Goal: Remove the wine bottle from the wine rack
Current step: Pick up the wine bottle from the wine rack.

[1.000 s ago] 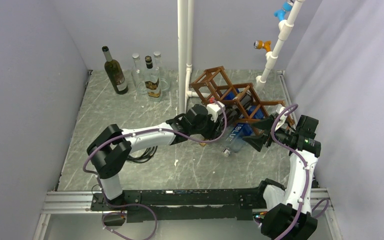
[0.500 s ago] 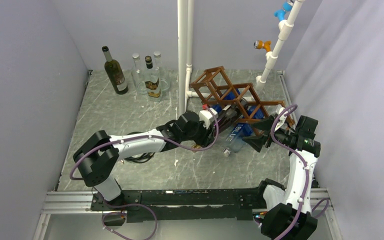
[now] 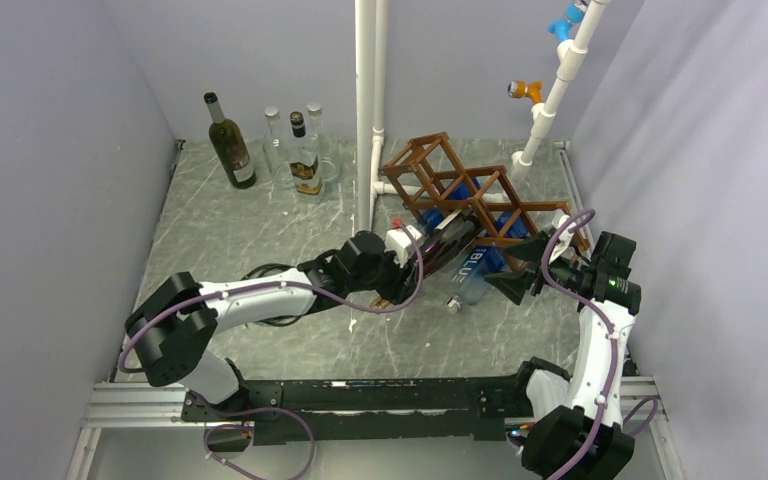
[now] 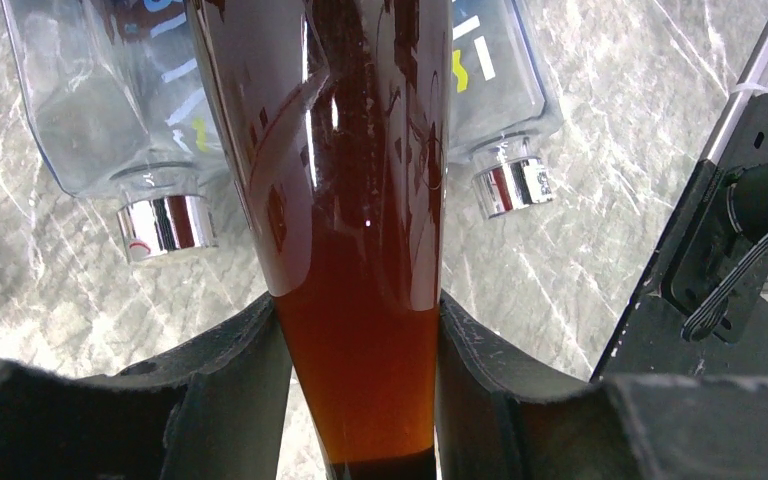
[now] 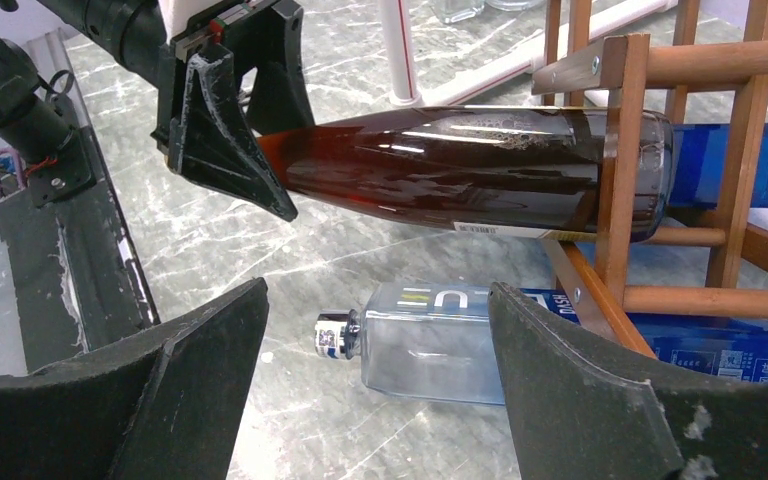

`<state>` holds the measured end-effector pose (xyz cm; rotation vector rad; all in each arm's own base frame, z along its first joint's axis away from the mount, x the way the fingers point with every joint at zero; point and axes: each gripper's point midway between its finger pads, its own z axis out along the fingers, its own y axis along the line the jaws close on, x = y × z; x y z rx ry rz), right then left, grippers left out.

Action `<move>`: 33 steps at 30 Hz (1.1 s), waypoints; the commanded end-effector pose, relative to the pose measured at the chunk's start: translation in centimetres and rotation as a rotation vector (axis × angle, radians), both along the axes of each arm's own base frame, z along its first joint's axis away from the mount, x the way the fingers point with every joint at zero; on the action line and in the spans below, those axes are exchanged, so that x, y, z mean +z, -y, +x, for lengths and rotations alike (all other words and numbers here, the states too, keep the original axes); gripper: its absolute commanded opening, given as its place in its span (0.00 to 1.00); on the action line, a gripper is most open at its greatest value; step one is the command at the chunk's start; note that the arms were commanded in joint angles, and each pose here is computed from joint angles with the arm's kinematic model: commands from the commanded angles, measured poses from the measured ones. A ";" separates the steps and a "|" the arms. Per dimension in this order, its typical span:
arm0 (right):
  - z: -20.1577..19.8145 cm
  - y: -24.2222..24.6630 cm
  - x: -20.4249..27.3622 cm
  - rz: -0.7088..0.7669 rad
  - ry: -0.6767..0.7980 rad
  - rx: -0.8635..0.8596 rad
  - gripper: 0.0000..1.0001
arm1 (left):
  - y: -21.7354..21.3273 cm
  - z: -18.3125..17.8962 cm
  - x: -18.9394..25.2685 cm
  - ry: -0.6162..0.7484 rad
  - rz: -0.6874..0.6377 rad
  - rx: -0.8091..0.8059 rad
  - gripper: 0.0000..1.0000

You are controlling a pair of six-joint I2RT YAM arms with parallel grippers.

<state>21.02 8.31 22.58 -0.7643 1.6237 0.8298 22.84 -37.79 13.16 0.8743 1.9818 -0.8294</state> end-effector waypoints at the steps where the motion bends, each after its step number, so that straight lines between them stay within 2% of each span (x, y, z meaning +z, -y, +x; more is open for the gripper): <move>1: 0.3 0.1 0.3 -0.011 0.059 0.011 0.84 | 1.8 0.3 9.1 0.153 -0.267 -0.023 0.00; 33: 0.3 0.4 0.7 -0.041 0.068 0.014 0.85 | -0.8 -3.0 10.0 0.105 -0.347 -0.046 0.00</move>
